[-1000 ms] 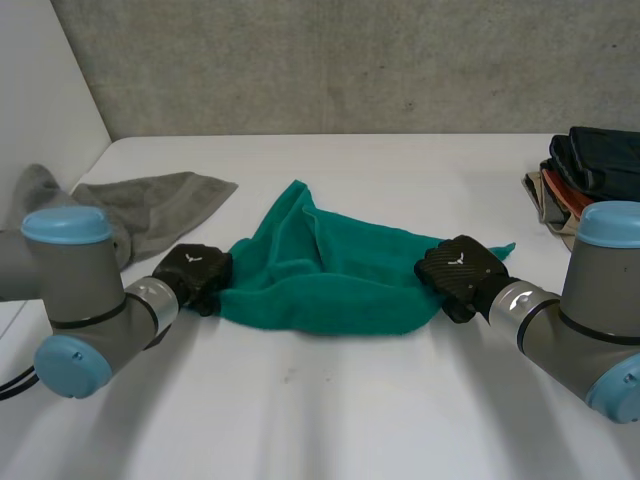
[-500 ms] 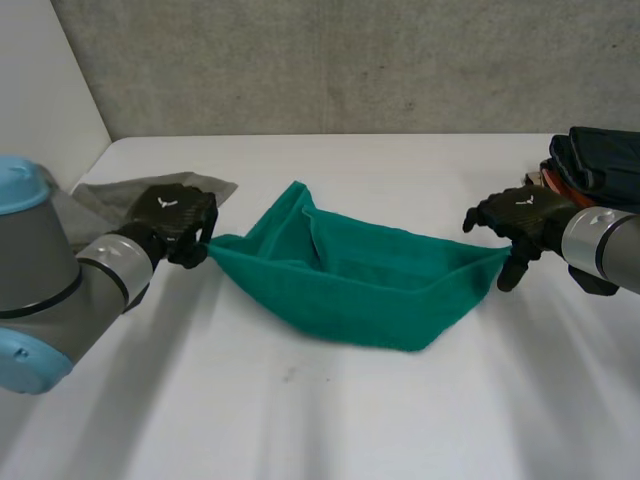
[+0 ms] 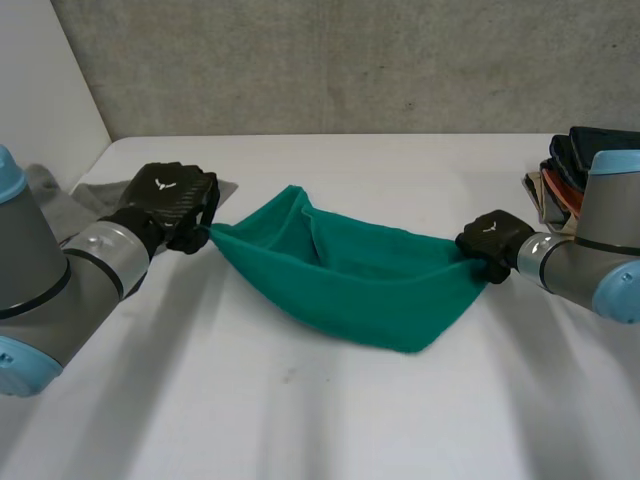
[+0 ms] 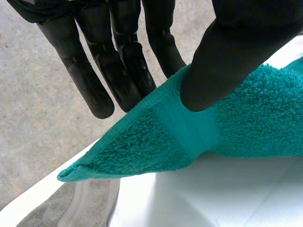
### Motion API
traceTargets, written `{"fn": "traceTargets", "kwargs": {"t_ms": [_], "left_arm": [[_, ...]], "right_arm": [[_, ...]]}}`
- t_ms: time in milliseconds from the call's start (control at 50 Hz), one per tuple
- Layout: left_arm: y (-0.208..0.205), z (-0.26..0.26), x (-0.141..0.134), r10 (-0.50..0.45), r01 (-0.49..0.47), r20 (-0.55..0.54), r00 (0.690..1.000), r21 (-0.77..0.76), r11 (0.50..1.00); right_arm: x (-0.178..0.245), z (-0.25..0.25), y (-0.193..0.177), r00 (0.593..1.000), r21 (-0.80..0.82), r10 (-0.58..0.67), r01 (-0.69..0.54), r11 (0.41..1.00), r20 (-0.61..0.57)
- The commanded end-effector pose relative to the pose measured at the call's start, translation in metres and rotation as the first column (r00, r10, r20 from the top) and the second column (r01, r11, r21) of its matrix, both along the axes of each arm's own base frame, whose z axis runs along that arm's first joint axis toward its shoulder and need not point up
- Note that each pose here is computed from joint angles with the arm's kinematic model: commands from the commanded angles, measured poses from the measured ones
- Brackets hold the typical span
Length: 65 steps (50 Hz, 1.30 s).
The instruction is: Fold the laundry.
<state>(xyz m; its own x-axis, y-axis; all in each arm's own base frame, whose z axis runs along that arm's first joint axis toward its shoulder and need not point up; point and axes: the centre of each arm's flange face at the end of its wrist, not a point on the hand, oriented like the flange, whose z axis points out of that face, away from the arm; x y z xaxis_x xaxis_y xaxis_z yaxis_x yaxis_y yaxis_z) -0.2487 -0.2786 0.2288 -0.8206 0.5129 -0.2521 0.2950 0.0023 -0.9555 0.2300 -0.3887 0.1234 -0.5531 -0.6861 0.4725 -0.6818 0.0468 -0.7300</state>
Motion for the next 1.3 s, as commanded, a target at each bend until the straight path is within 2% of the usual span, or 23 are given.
{"fn": "traceTargets", "kwargs": {"t_ms": [20, 160, 280, 340, 400, 520, 600, 700, 780, 860, 920, 940, 960, 980, 1000, 1020, 1040, 1060, 1100, 1160, 1240, 1260, 1300], "left_arm": [[-0.001, 0.037, 0.004, 0.027, -0.030, -0.029, 0.999, -0.113, 0.993], [0.009, 0.110, 0.013, 0.053, -0.086, -0.111, 0.992, -0.316, 0.945], [0.029, 0.171, 0.023, 0.051, -0.127, -0.173, 0.984, -0.468, 0.874], [0.035, 0.188, 0.032, 0.069, -0.154, -0.184, 0.981, -0.503, 0.851], [0.037, 0.195, 0.040, 0.092, -0.173, -0.181, 0.979, -0.506, 0.845], [0.029, 0.180, 0.046, 0.130, -0.180, -0.145, 0.981, -0.424, 0.888], [0.003, 0.140, 0.040, 0.146, -0.169, -0.098, 0.985, -0.312, 0.935], [-0.030, 0.095, 0.033, 0.159, -0.159, -0.019, 0.987, -0.217, 0.963], [-0.064, 0.078, 0.020, 0.153, -0.137, 0.040, 0.987, -0.264, 0.955], [-0.097, 0.090, 0.000, 0.140, -0.118, 0.024, 0.990, -0.418, 0.901], [-0.121, 0.122, -0.010, 0.127, -0.138, -0.061, 0.990, -0.598, 0.789], [-0.125, 0.135, -0.011, 0.125, -0.154, -0.091, 0.988, -0.648, 0.746], [-0.128, 0.159, -0.012, 0.105, -0.179, -0.147, 0.984, -0.731, 0.658], [-0.128, 0.171, -0.013, 0.091, -0.191, -0.171, 0.981, -0.769, 0.610], [-0.127, 0.182, -0.013, 0.081, -0.206, -0.194, 0.978, -0.798, 0.566], [-0.127, 0.190, -0.013, 0.072, -0.221, -0.216, 0.974, -0.818, 0.531], [-0.124, 0.203, -0.012, 0.052, -0.242, -0.247, 0.968, -0.845, 0.477], [-0.124, 0.205, -0.012, 0.050, -0.250, -0.257, 0.965, -0.848, 0.467], [-0.124, 0.209, -0.009, 0.066, -0.282, -0.285, 0.956, -0.841, 0.462], [-0.125, 0.201, -0.008, 0.094, -0.306, -0.300, 0.949, -0.818, 0.487], [-0.131, 0.162, -0.006, 0.147, -0.297, -0.262, 0.954, -0.754, 0.586], [-0.133, 0.143, -0.004, 0.166, -0.288, -0.237, 0.957, -0.723, 0.628], [-0.131, 0.127, -0.003, 0.177, -0.278, -0.215, 0.960, -0.692, 0.667]], "right_arm": [[-0.008, 0.059, -0.012, 0.994, -0.196, -0.076, 0.090, 0.976, 0.079], [-0.028, 0.188, 0.024, 0.967, -0.393, -0.075, 0.169, 0.904, 0.243], [-0.064, 0.251, 0.049, 0.962, -0.491, -0.136, 0.239, 0.837, 0.236], [-0.087, 0.284, 0.063, 0.952, -0.545, -0.184, 0.291, 0.786, 0.243], [-0.096, 0.301, 0.077, 0.951, -0.572, -0.191, 0.300, 0.764, 0.244], [-0.084, 0.285, 0.079, 0.964, -0.512, -0.129, 0.234, 0.826, 0.232], [-0.064, 0.259, 0.070, 0.969, -0.438, -0.098, 0.191, 0.878, 0.227], [-0.056, 0.216, 0.040, 0.968, -0.343, -0.156, 0.217, 0.914, 0.196], [-0.052, 0.183, 0.008, 0.968, -0.312, -0.203, 0.241, 0.919, 0.148], [-0.032, 0.183, -0.015, 0.962, -0.401, -0.189, 0.255, 0.880, 0.197], [-0.017, 0.204, -0.028, 0.944, -0.516, -0.145, 0.285, 0.808, 0.295], [-0.013, 0.225, -0.036, 0.921, -0.603, -0.100, 0.325, 0.728, 0.376], [-0.012, 0.237, -0.039, 0.910, -0.649, -0.072, 0.345, 0.678, 0.409], [-0.011, 0.248, -0.042, 0.898, -0.686, -0.046, 0.367, 0.628, 0.438], [-0.011, 0.258, -0.043, 0.888, -0.719, -0.019, 0.385, 0.578, 0.460], [-0.012, 0.275, -0.046, 0.873, -0.772, 0.025, 0.416, 0.481, 0.487], [-0.012, 0.281, -0.046, 0.868, -0.789, 0.047, 0.426, 0.443, 0.495], [-0.011, 0.286, -0.045, 0.863, -0.800, 0.065, 0.434, 0.413, 0.502], [-0.007, 0.292, -0.041, 0.862, -0.808, 0.084, 0.430, 0.401, 0.501], [-0.002, 0.288, -0.038, 0.865, -0.807, 0.094, 0.415, 0.421, 0.493], [0.001, 0.264, -0.040, 0.875, -0.786, 0.077, 0.386, 0.483, 0.477], [0.001, 0.259, -0.039, 0.879, -0.781, 0.075, 0.377, 0.497, 0.472], [0.003, 0.245, -0.040, 0.886, -0.767, 0.068, 0.358, 0.532, 0.460]]}}
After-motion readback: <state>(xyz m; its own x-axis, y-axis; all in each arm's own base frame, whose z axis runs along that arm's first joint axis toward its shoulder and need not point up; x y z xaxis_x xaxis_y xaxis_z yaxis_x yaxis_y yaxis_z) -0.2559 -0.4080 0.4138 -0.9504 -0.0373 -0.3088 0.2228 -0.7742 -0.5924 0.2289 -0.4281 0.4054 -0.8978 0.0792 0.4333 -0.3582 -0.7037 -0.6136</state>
